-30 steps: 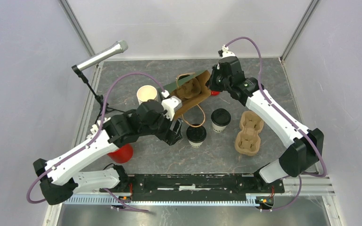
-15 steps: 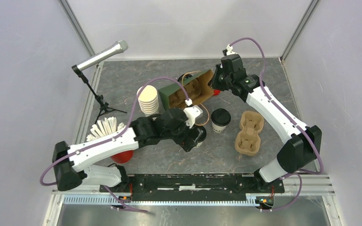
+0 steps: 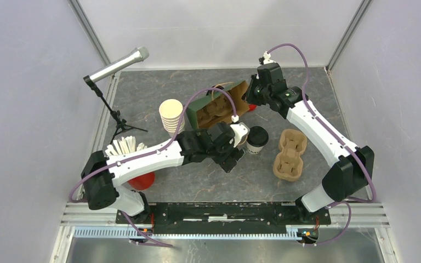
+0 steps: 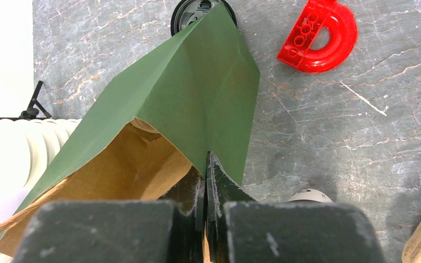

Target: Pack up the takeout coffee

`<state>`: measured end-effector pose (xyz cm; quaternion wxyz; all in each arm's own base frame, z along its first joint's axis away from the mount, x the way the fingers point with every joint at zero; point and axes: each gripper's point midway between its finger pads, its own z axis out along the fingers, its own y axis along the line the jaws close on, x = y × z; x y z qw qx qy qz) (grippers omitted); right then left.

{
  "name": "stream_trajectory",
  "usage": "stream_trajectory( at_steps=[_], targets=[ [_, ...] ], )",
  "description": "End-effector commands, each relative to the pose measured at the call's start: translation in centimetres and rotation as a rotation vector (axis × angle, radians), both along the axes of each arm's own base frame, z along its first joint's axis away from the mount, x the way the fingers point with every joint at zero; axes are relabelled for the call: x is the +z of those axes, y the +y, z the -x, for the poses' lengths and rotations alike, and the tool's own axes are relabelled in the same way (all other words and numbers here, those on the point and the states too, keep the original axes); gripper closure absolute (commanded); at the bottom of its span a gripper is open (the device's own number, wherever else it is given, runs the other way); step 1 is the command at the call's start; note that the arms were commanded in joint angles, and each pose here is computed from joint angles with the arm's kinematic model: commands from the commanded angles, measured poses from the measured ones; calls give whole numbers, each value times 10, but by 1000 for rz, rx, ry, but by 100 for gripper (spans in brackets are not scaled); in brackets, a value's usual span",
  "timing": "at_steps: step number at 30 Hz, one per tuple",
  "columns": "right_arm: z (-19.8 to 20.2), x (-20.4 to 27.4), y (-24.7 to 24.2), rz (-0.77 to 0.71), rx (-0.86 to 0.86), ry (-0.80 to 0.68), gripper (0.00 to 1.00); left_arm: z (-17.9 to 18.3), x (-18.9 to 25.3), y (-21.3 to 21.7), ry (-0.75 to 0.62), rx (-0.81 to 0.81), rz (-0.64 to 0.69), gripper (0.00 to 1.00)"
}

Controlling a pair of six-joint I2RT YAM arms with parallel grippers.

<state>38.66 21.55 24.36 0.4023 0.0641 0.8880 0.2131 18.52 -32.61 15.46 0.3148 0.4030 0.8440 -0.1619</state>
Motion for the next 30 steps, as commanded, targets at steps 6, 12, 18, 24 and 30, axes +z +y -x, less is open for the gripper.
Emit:
stream_trajectory(
  at_steps=[6,12,18,24,30],
  targets=[
    [-7,25,3,-38,4,-65,100,-23,13,-21,-124,-48,14,0],
    [-6,24,3,-41,3,-68,100,-30,7,-26,-136,-55,-4,0],
    [-4,21,2,-37,4,-68,100,-32,-2,-27,-131,-59,-18,2],
    [-2,19,-1,-35,-2,-74,100,-18,-6,-17,-88,-73,-26,13],
    [-1,16,1,-53,-1,-78,100,-13,-1,-7,-84,-68,-22,21]
  ],
)
